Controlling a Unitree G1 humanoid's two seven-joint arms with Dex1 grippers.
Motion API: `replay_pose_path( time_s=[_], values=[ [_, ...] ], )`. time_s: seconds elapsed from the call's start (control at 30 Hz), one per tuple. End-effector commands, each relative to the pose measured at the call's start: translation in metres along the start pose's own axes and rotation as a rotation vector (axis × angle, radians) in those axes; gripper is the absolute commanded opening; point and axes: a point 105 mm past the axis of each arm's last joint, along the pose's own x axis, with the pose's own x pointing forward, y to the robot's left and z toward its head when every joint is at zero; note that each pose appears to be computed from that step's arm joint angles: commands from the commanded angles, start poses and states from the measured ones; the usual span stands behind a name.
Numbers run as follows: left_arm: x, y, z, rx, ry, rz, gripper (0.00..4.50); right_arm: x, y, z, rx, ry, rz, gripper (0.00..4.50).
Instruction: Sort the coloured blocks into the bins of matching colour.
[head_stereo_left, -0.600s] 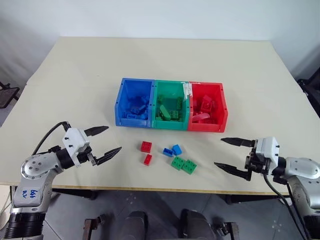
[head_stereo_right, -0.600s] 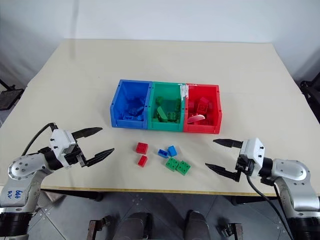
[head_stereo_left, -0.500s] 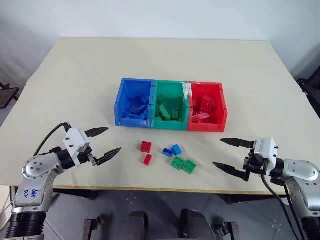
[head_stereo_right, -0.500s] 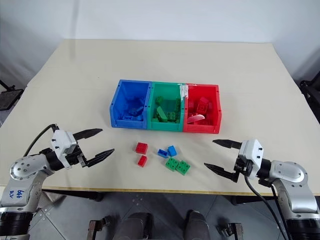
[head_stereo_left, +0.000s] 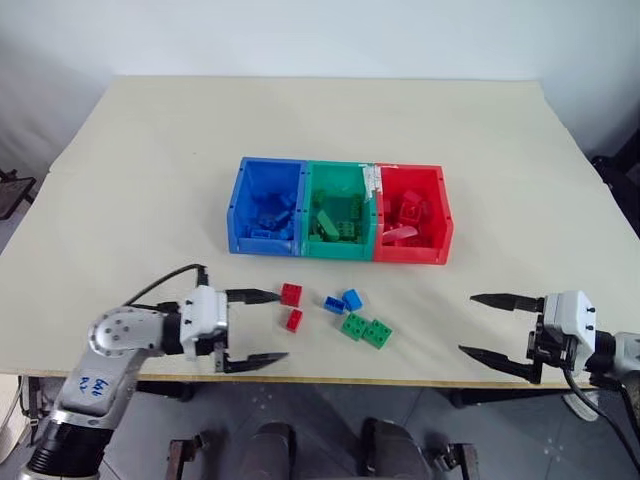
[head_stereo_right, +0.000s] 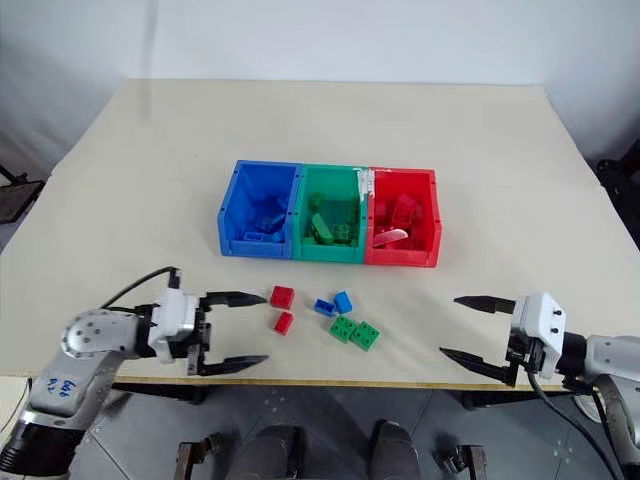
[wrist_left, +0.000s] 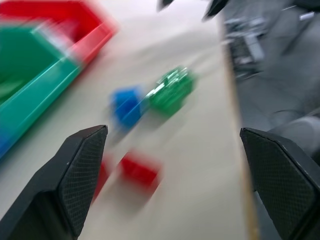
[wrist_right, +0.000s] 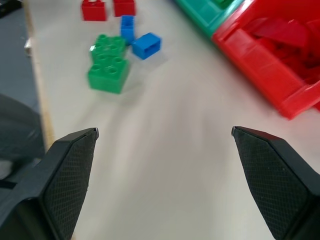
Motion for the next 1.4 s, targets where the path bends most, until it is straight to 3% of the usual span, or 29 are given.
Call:
replay_pose_path(
  time_s=[0.03,0.23,0.5,0.63,0.83,0.87,1.17,1.27,1.4],
  values=[
    [0.001,-0.003,0.006,0.024,-0.011,-0.015,4.50,0.015,0.010,0.009,0.005,-0.002,0.038,4.46],
    [-0.019,0.001,0.000,-0.003,0.032,0.052,4.50,0.068,0.027,0.007,0.099,0.028,0.105,4.46],
    [-0.038,-0.004,0.002,-0.011,0.084,0.111,4.50,0.107,0.033,-0.010,0.116,0.074,0.100,4.46],
    [-0.039,-0.008,0.006,-0.017,0.084,0.118,4.50,0.112,0.032,-0.015,0.108,0.083,0.068,3.64],
    [-0.040,-0.009,0.006,-0.024,0.081,0.131,4.50,0.105,0.018,-0.010,0.078,0.058,0.015,1.60],
    [-0.040,-0.007,0.007,-0.027,0.075,0.145,4.50,0.103,0.013,-0.004,0.083,0.027,0.009,1.40],
    [-0.066,0.016,0.008,-0.051,0.037,0.433,4.50,0.099,-0.024,0.072,0.110,-0.245,0.010,1.41],
    [-0.089,0.018,0.002,-0.071,0.058,0.581,4.50,0.128,-0.055,0.107,0.073,-0.312,-0.082,1.41],
    [-0.101,0.012,0.001,-0.088,0.071,0.652,4.50,0.161,-0.089,0.124,0.057,-0.307,-0.221,1.41]
  ],
)
